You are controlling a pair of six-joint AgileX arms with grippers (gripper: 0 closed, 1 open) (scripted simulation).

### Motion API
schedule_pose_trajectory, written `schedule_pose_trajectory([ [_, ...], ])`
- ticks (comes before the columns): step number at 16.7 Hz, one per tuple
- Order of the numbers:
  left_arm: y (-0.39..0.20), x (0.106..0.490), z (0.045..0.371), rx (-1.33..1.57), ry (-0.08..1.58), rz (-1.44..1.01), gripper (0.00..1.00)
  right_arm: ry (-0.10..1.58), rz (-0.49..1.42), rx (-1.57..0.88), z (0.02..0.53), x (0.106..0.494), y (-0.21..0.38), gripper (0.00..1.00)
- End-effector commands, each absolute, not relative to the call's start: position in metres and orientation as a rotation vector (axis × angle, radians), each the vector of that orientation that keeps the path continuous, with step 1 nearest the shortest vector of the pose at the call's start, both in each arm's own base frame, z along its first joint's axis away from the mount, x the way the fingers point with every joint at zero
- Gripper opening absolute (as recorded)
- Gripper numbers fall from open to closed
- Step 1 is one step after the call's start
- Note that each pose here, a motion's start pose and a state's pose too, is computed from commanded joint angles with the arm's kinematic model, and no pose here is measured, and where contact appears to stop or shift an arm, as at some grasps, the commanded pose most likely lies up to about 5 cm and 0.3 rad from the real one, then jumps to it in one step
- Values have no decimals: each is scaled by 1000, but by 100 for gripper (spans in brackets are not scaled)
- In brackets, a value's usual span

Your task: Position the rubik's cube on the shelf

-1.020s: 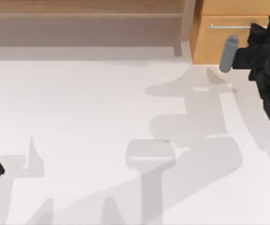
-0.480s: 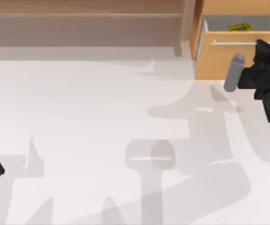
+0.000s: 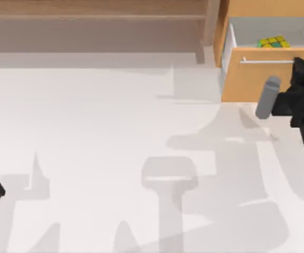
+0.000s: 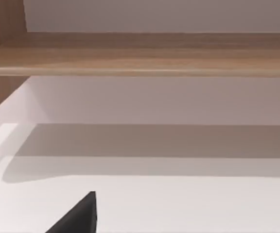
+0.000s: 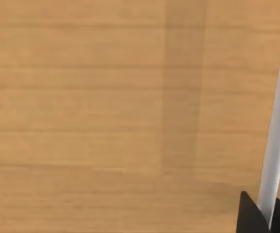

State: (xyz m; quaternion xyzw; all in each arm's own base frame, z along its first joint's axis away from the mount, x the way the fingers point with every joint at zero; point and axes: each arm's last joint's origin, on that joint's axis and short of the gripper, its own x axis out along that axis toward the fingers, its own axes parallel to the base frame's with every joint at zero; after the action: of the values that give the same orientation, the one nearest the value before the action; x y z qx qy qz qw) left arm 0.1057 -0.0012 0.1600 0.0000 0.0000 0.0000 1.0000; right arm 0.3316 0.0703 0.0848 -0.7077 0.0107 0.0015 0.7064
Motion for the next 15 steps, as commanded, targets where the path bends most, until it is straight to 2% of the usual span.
schedule_pose_trajectory([
  [3, -1, 106, 160, 0, 0, 0, 100, 15, 1, -1569, 87, 308, 71, 0],
  [10, -1, 106, 160, 0, 0, 0, 100, 13, -8, -1569, 87, 301, 71, 0],
  [15, -1, 106, 160, 0, 0, 0, 100, 31, 10, -1576, 83, 259, 69, 0],
])
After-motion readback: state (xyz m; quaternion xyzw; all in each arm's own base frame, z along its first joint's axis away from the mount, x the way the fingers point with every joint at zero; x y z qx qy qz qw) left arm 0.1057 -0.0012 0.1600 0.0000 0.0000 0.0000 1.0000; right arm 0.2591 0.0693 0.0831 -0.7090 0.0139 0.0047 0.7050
